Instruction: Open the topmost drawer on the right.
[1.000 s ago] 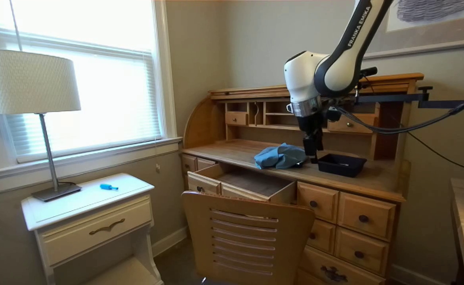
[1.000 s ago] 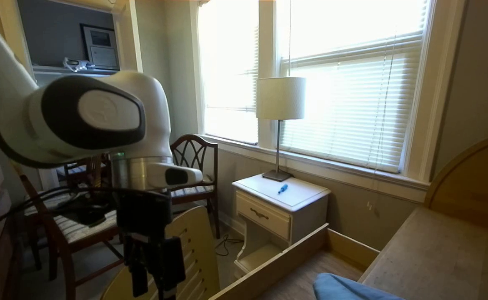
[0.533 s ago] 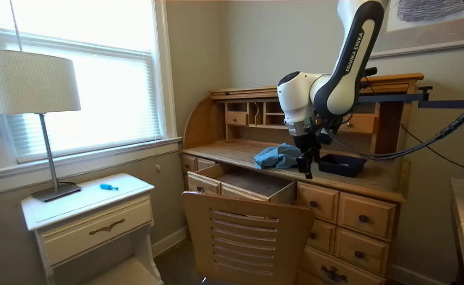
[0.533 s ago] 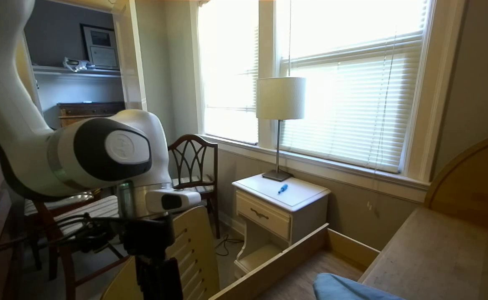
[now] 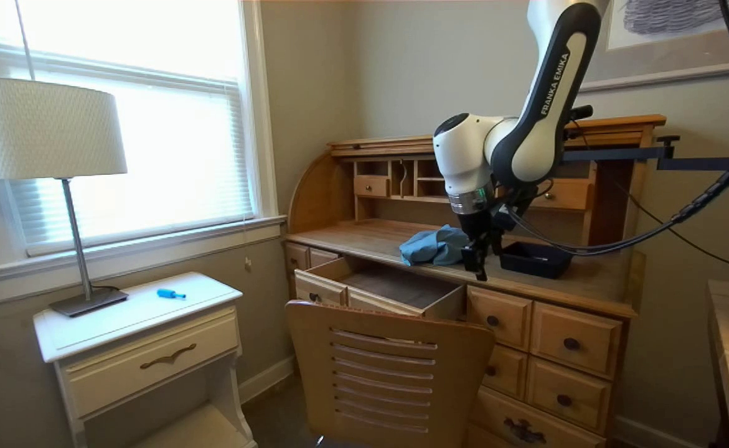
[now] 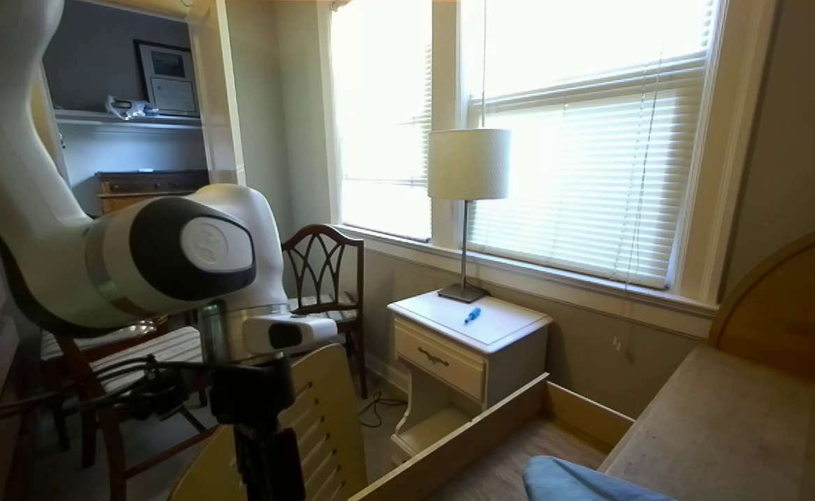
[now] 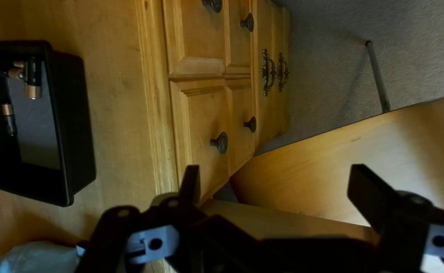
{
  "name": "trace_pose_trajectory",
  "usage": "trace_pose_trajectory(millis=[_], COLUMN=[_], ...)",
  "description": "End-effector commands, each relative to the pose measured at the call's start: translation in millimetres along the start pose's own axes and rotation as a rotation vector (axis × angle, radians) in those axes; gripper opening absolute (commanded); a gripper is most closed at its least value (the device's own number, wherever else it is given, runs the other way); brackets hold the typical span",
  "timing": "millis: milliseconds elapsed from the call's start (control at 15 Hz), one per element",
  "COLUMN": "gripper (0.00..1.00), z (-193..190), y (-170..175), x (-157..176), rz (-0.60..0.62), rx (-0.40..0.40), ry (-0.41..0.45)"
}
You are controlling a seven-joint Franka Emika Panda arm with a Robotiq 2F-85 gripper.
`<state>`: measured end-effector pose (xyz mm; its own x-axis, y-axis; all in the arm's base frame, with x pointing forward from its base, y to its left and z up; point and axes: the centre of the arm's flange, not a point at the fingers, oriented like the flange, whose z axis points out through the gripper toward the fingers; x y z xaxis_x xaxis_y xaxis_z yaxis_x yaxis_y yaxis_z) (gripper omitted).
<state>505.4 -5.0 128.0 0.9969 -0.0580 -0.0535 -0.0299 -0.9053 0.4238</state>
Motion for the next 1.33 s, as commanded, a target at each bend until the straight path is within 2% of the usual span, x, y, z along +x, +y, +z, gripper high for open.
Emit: trace_pose_trajectory(millis=[0, 333, 533, 800, 1000, 1133, 1200, 1267], gripper=[1.00, 1.00, 1.00, 1.00, 1.00, 1.00, 1.00, 1.00], z=[23.6, 73.1, 106.7, 143.3, 164.2, 166.5, 160.5, 163.4], y=[-28.4, -62.9, -76.6, -85.1, -89.3, -97.0, -84.9, -88.9], x=[11.1, 23.0, 27.4, 31.1, 35.3, 33.6, 27.2, 27.1], rz=[0.013, -0.034, -0.101, -0.147, -0.130, -0.164, -0.145, -0.150], rx=[-0.073, -0.162, -0.202, -0.262, -0.314, -0.307, -0.283, -0.288], ry=[0.034, 0.031, 0.045, 0.028, 0.009, -0.028, -0.016, -0.020])
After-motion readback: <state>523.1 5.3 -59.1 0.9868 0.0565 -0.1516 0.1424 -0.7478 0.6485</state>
